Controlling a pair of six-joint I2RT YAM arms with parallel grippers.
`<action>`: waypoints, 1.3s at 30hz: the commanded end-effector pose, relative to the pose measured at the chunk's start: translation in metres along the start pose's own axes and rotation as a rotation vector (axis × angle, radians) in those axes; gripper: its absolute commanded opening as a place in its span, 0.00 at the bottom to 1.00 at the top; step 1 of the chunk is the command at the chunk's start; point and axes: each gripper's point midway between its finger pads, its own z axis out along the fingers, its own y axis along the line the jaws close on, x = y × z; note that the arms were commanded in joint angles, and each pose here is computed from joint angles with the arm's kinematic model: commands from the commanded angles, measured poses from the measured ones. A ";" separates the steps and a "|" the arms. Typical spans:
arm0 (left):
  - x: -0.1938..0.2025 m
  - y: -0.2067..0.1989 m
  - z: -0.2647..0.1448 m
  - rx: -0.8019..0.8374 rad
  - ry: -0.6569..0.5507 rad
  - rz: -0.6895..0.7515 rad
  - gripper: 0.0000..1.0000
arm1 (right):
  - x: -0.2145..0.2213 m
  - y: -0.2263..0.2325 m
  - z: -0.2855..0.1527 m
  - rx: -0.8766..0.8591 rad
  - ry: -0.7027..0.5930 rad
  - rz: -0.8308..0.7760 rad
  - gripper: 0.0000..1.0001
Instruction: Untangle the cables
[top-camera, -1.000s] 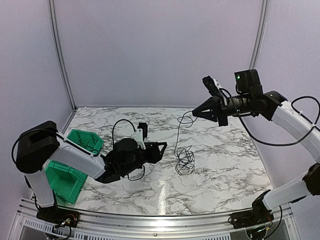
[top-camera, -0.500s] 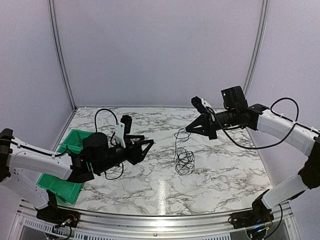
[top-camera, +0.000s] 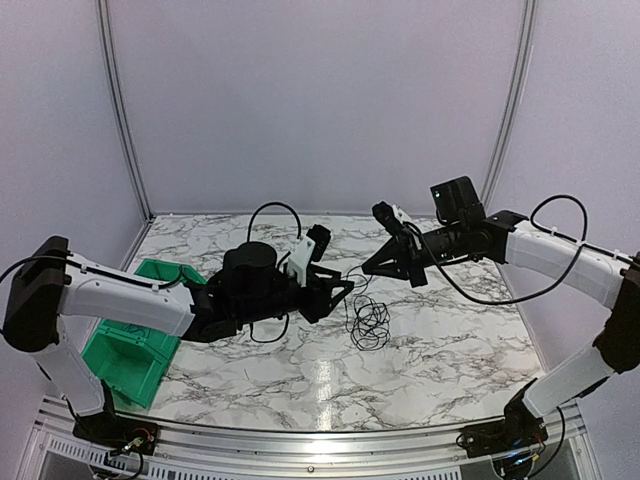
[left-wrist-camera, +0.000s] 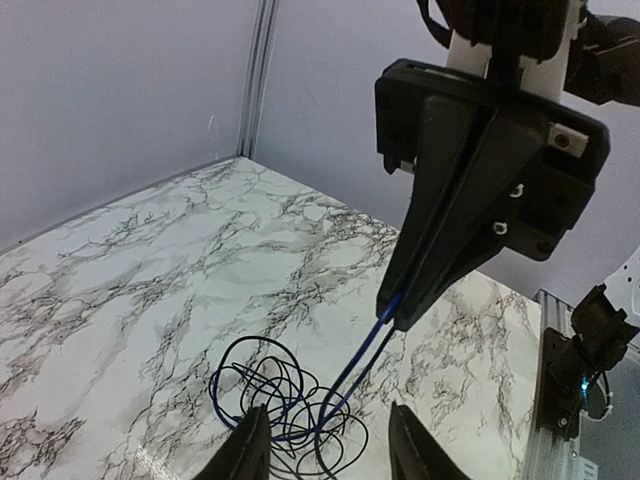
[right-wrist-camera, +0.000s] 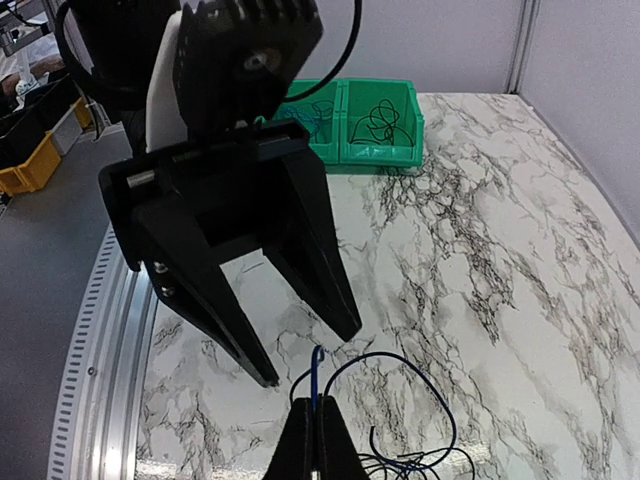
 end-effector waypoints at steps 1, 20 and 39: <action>0.000 0.001 0.012 0.005 0.022 0.001 0.37 | -0.007 0.011 0.002 -0.039 -0.022 -0.036 0.00; -0.084 0.048 -0.068 -0.349 -0.023 -0.005 0.00 | 0.016 -0.006 -0.004 0.087 -0.002 -0.035 0.52; -0.030 0.181 -0.337 -1.192 0.140 -0.263 0.00 | 0.047 -0.023 0.006 0.113 0.088 -0.006 0.53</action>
